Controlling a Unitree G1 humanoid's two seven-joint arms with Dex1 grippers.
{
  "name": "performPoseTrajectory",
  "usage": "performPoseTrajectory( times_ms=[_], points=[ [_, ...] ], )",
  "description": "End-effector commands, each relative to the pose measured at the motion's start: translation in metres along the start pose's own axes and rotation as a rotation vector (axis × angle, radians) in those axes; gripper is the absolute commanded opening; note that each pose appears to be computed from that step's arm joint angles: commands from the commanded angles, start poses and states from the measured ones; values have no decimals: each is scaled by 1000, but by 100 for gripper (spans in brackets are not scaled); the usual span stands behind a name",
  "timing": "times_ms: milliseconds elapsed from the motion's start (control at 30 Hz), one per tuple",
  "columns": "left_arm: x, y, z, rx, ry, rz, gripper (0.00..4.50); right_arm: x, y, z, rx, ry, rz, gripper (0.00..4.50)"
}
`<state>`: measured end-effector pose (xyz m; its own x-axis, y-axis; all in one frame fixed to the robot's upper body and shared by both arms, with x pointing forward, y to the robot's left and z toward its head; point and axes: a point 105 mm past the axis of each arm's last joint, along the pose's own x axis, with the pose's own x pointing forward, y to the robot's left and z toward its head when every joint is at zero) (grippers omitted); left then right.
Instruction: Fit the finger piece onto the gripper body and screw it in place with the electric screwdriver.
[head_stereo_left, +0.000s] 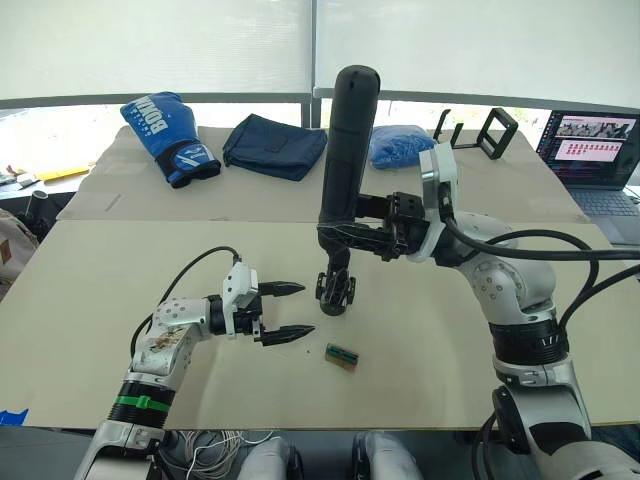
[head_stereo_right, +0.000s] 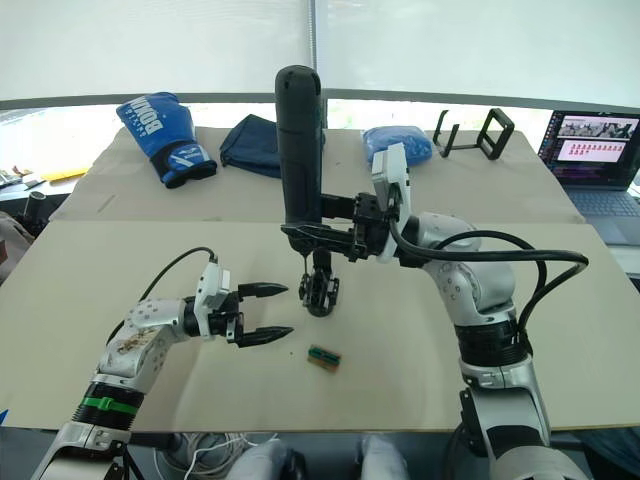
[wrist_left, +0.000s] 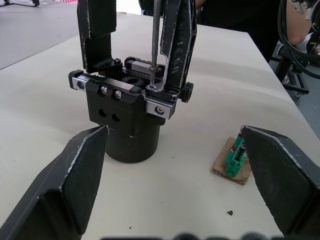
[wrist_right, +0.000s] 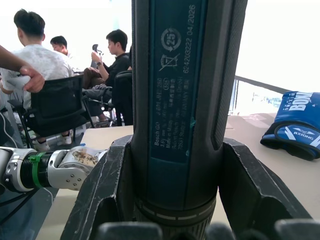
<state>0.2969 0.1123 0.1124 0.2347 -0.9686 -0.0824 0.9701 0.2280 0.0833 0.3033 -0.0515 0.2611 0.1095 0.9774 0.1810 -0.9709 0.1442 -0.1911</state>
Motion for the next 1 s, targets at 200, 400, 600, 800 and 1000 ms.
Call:
performPoseTrajectory(
  times_ms=[200, 400, 600, 800, 1000],
  points=[
    [1, 1, 8, 37, -18, -2, 450, 0, 1, 21, -93, -40, 10, 194],
    [1, 1, 8, 37, -20, -2, 450, -1, 0, 17, -89, -26, -1, 194],
    [1, 0, 9, 38, -20, -3, 450, -2, 0, 15, -81, -16, -4, 194],
    [3, 1, 9, 40, -24, -2, 450, -1, 1, 16, -73, -26, -2, 194],
    [8, 3, 11, 46, -33, 2, 450, -2, 3, 17, -60, -29, 6, 194]
  ],
)
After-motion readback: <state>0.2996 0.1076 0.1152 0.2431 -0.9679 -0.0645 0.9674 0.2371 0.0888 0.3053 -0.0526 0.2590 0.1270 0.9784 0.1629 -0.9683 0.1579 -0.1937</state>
